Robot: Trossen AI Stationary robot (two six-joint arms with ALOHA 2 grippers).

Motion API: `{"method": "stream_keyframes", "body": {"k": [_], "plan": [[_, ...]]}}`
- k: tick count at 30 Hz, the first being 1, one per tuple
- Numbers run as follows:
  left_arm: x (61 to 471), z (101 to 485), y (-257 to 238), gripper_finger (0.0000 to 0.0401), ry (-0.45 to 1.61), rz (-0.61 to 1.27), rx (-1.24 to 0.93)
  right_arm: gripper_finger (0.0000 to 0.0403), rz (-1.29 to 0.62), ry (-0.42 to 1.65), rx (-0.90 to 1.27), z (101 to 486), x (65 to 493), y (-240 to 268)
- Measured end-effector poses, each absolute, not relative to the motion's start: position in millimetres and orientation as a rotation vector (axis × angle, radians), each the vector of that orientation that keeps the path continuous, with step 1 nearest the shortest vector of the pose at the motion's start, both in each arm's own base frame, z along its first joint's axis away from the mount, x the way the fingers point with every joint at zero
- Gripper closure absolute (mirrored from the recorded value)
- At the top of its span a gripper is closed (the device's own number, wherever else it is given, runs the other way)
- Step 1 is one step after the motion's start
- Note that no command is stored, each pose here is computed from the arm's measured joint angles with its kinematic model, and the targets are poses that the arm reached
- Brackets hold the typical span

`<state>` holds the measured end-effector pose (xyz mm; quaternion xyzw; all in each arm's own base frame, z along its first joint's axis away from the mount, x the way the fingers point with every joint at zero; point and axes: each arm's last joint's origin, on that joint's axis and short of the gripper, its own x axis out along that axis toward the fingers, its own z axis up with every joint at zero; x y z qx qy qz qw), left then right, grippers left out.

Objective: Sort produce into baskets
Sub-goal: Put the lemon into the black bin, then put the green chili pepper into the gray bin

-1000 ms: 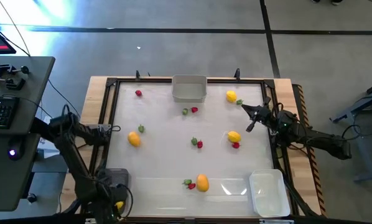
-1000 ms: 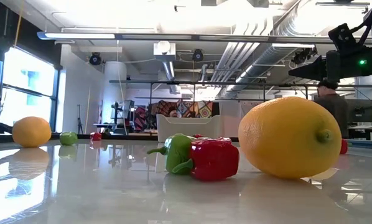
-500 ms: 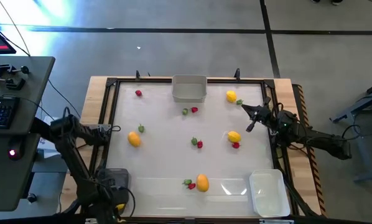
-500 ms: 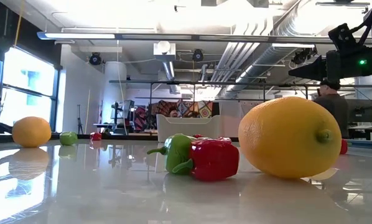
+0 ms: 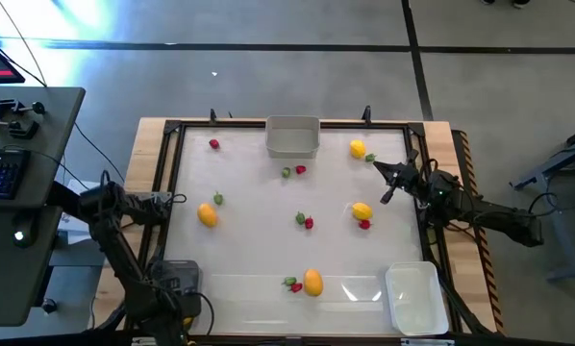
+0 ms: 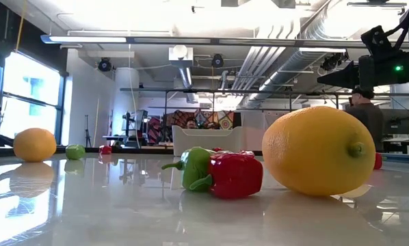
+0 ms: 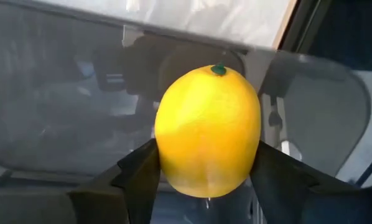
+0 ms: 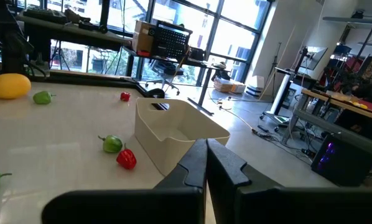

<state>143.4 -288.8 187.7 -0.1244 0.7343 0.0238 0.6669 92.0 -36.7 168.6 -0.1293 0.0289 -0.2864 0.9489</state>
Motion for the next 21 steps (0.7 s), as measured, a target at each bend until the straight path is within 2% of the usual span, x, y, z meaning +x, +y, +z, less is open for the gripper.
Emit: {"method": "stream_keyframes", "body": {"k": [10,21], "plan": [[149,188,-287,0.0157,1.652,0.076,-0.314,0.0403,-0.583,0.059,-0.263,169,92,-37],[150,198,-289,0.0155,1.643,0.021,-0.298,0.0403,-0.583,0.059,-0.263,169,92,-37]]}}
